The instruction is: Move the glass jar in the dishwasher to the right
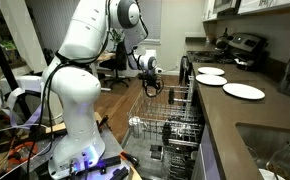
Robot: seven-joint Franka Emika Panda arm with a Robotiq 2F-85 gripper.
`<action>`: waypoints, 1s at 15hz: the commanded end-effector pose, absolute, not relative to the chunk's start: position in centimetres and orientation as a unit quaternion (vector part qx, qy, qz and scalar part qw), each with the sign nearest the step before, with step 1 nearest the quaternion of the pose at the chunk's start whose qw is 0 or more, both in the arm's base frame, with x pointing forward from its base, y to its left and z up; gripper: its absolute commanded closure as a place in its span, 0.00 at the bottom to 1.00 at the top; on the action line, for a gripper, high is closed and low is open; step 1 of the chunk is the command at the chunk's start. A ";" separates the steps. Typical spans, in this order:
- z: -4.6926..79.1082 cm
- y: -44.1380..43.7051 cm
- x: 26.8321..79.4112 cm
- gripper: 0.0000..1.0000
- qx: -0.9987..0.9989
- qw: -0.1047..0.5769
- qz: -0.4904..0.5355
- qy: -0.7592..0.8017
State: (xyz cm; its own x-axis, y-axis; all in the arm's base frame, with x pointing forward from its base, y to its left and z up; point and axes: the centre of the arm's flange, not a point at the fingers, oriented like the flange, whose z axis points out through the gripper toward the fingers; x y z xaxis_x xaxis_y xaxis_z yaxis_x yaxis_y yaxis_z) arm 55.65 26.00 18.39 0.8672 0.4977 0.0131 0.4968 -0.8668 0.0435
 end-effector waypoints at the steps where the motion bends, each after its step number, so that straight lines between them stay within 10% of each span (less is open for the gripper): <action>1: 20.9 26.1 55.0 0.00 0.961 0.009 -0.005 0.277; 15: 26.2 26.8 52.3 0.00 0.957 0.030 -0.026 0.286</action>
